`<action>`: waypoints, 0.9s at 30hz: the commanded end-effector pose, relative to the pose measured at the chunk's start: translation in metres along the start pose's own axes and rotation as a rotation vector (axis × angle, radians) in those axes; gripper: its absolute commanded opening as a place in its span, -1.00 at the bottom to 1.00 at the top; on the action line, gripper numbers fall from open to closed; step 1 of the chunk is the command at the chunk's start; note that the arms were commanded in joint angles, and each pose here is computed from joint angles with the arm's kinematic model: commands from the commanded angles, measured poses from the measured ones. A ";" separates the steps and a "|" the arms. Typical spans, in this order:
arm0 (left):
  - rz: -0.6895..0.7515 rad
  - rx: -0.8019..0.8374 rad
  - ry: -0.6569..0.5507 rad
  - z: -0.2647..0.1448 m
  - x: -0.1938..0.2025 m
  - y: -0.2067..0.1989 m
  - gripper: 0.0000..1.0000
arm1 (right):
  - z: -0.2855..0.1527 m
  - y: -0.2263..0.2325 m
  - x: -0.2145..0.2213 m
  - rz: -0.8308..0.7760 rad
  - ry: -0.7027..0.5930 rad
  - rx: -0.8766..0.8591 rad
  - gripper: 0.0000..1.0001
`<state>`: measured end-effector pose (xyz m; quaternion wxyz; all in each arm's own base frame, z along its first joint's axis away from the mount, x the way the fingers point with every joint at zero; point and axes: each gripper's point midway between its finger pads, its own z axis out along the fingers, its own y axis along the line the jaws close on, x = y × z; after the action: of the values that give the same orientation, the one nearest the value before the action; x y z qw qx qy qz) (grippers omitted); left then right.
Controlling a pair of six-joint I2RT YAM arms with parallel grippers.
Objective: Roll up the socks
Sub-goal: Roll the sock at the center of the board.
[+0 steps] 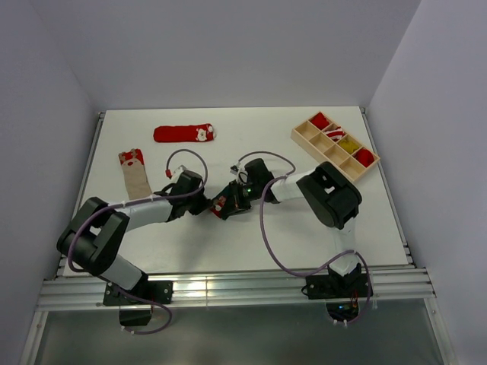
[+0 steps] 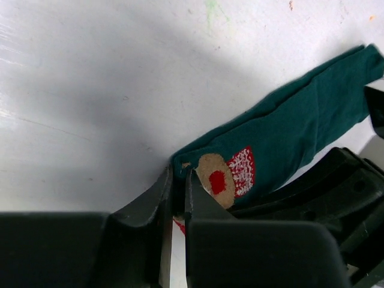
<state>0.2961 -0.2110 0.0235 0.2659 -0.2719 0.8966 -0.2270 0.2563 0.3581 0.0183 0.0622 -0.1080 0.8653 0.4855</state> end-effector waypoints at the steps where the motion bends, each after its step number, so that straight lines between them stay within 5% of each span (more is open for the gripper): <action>1: 0.057 -0.096 0.037 -0.002 0.011 0.011 -0.99 | -0.009 -0.016 -0.005 -0.101 -0.077 0.137 -0.71; 4: 0.082 -0.125 0.039 -0.001 0.013 0.011 -0.99 | -0.018 -0.004 -0.012 -0.214 -0.144 0.202 -0.34; 9: 0.095 -0.158 0.064 0.002 0.017 0.014 -0.99 | -0.041 0.018 -0.021 -0.387 -0.266 0.307 -0.05; 16: 0.124 -0.184 0.063 0.002 0.012 0.010 -0.99 | -0.063 0.039 -0.028 -0.652 -0.434 0.443 -0.02; 27: 0.145 -0.181 0.087 0.003 0.013 0.004 -0.99 | -0.032 0.050 -0.004 -0.865 -0.374 0.416 -0.09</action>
<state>0.2937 -0.2229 0.0218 0.2293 -0.2325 0.9308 -0.1640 0.2424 0.3480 0.0761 0.4021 -0.3315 0.8137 0.2574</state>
